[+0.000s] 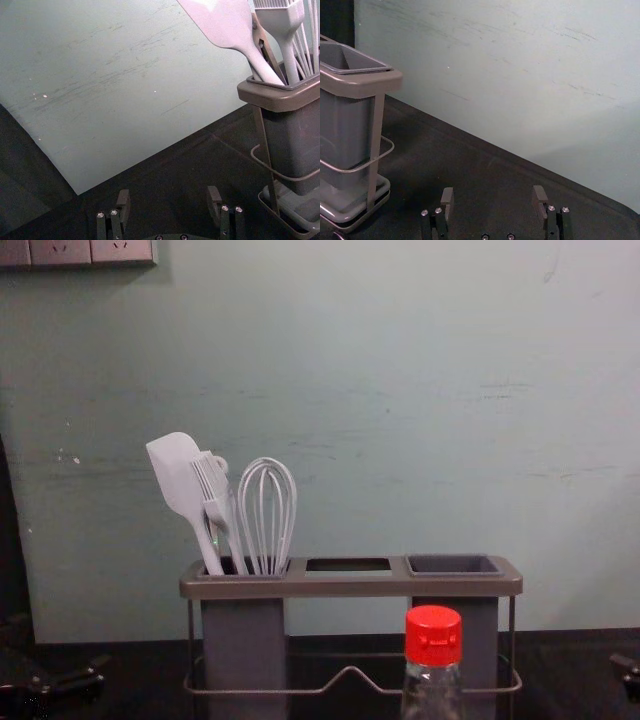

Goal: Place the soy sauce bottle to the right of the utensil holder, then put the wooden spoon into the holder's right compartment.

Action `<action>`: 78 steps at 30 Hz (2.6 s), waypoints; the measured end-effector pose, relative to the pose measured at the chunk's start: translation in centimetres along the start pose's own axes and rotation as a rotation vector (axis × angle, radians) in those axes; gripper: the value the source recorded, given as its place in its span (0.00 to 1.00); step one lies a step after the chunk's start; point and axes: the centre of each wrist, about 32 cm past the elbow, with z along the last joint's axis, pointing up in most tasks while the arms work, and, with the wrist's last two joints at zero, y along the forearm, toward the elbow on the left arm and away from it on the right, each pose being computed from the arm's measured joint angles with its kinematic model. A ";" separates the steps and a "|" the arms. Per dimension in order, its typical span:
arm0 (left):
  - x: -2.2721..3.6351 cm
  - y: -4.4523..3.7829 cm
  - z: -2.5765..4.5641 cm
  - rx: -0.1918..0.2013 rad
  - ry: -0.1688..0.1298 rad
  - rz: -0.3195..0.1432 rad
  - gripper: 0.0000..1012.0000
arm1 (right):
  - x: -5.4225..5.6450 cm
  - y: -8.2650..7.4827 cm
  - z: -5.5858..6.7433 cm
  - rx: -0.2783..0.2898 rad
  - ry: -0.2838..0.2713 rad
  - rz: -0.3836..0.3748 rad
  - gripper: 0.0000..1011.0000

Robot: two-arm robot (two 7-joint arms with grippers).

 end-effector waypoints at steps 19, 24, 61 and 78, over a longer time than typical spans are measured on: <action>0.00 0.00 0.00 0.000 0.000 0.000 0.99 | 0.0 0.0 0.0 0.000 0.000 0.000 0.99; 0.00 0.00 0.00 0.000 0.000 0.000 0.99 | 0.0 0.0 0.0 0.000 0.000 0.000 0.99; 0.00 0.00 0.00 0.000 0.000 0.000 0.99 | 1.3 -6.3 2.5 0.147 0.162 0.159 0.99; 0.00 0.00 0.00 0.000 0.000 0.000 0.99 | 2.2 -7.2 2.0 0.195 0.340 0.513 0.99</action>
